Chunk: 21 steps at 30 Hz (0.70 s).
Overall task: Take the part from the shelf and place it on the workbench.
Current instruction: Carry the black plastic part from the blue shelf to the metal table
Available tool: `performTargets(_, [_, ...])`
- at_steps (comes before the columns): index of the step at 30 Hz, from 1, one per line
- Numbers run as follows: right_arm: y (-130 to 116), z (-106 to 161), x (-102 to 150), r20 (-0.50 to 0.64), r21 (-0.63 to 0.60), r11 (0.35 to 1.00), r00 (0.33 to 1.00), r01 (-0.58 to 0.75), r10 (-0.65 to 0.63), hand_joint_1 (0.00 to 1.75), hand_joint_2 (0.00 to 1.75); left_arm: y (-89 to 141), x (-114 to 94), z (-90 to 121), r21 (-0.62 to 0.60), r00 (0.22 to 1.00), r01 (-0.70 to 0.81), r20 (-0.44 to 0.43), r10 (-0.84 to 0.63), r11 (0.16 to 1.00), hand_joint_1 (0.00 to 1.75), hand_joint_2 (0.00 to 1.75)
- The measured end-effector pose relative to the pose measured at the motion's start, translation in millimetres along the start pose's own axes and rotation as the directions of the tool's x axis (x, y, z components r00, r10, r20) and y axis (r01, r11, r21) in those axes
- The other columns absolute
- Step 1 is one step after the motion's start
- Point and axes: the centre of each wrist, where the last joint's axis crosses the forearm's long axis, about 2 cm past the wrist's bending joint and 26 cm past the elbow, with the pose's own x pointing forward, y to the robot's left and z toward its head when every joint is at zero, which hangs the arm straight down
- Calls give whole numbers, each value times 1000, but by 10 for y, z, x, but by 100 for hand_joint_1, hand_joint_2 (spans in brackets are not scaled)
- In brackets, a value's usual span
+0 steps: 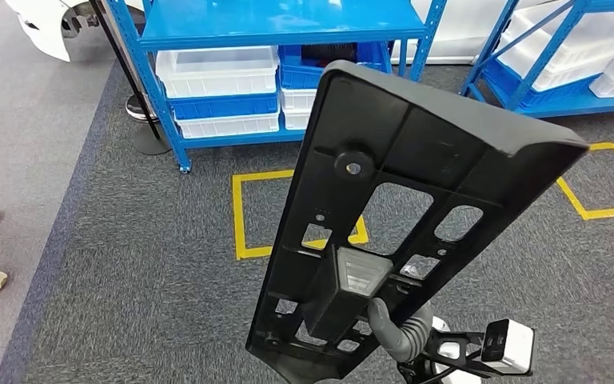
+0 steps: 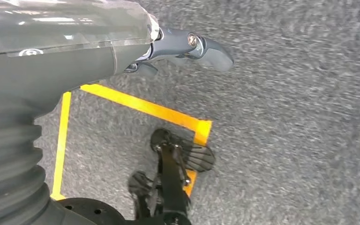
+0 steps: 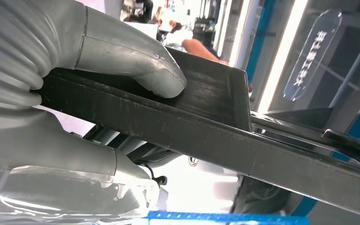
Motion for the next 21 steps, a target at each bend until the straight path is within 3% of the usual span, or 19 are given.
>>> performTargets(21, [-11, 9, -10, -10, -4, 1000, 1000, -7, 7, 175, 175, -40, -3, 3, 8, 1000, -15, 9, 15, 1000, 0, 175])
